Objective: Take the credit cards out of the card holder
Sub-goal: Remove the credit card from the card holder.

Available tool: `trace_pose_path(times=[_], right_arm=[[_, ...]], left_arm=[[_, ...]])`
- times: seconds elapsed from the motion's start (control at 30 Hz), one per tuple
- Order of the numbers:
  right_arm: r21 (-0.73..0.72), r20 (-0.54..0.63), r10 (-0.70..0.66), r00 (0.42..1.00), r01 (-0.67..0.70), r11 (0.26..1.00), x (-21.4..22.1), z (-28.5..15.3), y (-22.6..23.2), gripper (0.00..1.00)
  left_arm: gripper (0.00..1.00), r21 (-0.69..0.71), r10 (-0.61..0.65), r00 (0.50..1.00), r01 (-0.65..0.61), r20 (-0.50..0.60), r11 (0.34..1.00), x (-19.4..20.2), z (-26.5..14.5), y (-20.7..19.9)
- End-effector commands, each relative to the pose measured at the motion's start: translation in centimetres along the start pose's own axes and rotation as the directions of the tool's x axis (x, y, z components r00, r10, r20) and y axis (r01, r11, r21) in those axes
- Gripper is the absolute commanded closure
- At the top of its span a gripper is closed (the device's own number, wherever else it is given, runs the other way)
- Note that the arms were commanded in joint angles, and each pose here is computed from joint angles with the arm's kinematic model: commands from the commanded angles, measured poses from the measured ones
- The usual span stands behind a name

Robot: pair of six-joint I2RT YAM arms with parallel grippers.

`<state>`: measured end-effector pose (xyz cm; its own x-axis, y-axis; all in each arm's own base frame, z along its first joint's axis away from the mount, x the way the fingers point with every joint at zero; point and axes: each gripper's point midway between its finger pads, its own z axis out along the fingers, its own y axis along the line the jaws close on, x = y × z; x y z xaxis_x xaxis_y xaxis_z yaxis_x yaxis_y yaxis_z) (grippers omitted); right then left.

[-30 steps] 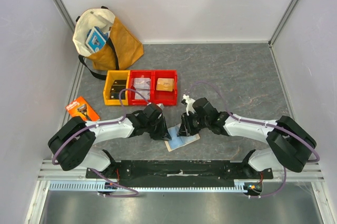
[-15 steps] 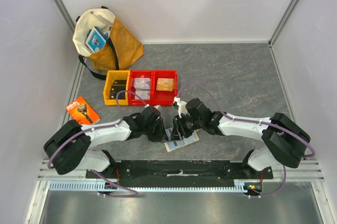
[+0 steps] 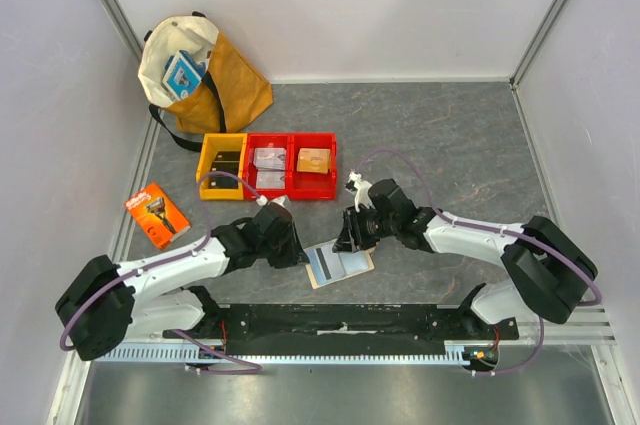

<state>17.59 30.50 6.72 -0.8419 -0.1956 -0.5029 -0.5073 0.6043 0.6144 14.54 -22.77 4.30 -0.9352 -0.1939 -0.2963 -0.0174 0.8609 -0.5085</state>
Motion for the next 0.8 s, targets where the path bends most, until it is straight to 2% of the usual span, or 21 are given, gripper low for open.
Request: trace_pose_path(times=[0.0, 0.1, 0.17, 0.37, 0.57, 0.77], right_arm=[[-0.047, 0.022, 0.005, 1.000, -0.004, 0.999, -0.3, 0.5, 0.1, 0.60], [-0.054, 0.020, 0.043, 0.999, -0.042, 0.998, 0.2, 0.9, -0.5, 0.62], [-0.064, 0.020, 0.058, 0.998, -0.057, 0.996, 0.4, 1.1, -0.9, 0.63], [-0.093, -0.009, 0.113, 0.994, -0.113, 0.989, 1.8, 1.6, -1.9, 0.64], [-0.169, -0.032, 0.167, 0.985, -0.170, 0.971, 2.8, 2.1, -1.7, 0.66], [-0.213, -0.039, 0.188, 0.981, -0.192, 0.958, 3.0, 2.2, -1.5, 0.71]], left_arm=[[0.75, 0.069, 0.017, 0.999, -0.019, 0.031, 0.997, -1.3, -0.6, -2.6], [0.77, 0.137, 0.028, 1.000, -0.028, 0.001, 0.990, -1.1, 0.1, -4.2], [0.79, 0.135, 0.032, 0.999, -0.030, -0.015, 0.990, -0.9, 0.8, -4.2], [0.92, 0.070, 0.019, 0.999, -0.016, -0.045, 0.997, -0.1, 2.6, -2.3], [0.95, -0.001, -0.017, 0.995, 0.017, -0.100, 1.000, 1.8, 3.5, 0.2], [0.98, -0.031, -0.028, 0.994, 0.025, -0.107, 0.999, 2.3, 3.5, 1.3]])
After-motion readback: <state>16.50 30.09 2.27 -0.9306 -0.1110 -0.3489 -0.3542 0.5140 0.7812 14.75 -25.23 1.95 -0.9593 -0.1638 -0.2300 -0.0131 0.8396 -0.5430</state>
